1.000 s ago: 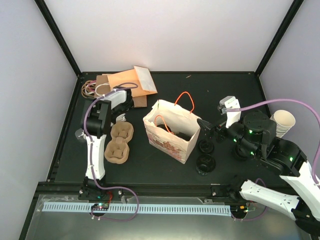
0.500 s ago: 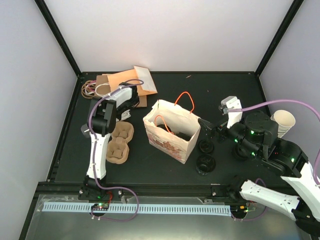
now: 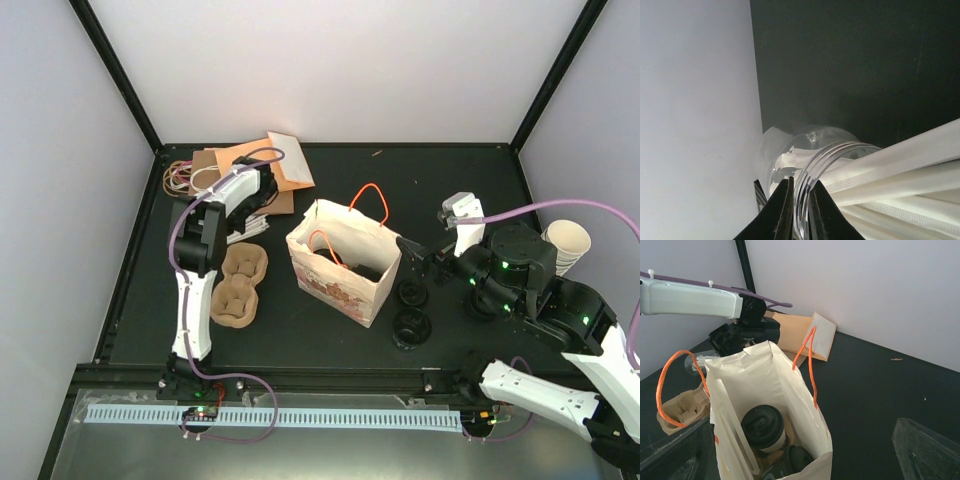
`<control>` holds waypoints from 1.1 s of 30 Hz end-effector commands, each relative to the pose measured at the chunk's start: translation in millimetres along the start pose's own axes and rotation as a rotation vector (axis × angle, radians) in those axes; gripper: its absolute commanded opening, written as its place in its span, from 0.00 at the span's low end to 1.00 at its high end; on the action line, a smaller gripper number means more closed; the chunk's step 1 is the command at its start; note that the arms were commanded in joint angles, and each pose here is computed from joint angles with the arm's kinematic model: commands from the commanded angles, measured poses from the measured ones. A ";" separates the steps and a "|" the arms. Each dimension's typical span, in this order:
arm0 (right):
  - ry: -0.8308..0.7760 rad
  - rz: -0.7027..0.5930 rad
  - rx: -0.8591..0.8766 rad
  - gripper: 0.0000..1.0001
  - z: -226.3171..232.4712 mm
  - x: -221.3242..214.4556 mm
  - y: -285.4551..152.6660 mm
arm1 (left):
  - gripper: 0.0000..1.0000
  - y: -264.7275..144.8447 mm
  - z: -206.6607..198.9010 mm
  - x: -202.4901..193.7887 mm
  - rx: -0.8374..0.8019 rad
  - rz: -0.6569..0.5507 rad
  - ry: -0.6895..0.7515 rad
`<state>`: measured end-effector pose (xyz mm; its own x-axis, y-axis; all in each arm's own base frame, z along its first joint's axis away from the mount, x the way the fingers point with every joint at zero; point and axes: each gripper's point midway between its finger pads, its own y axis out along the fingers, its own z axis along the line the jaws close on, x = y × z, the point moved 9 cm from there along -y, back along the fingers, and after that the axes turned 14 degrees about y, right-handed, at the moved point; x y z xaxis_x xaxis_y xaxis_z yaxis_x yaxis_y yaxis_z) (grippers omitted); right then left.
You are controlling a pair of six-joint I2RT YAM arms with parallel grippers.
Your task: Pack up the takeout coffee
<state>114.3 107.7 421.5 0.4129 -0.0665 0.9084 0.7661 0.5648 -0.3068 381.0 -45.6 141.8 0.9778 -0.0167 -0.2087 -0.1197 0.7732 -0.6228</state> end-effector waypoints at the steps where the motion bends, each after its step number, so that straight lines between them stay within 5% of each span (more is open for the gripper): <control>1: 0.007 -0.020 -0.003 1.00 -0.9 3.4 -4.2 | 0.01 -16.1 -1.8 12.0 -0.202 -0.105 -0.152; 33: -0.030 0.034 0.108 1.00 18.4 23.5 -2.9 | 0.02 -12.2 4.9 4.8 -0.277 -0.137 -0.175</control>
<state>115.5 115.8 433.5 0.4337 -0.0450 0.8999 0.7299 0.6032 -0.3215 378.1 -43.2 162.3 0.9953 -0.0265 -0.0935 -0.0486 0.6968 -0.7156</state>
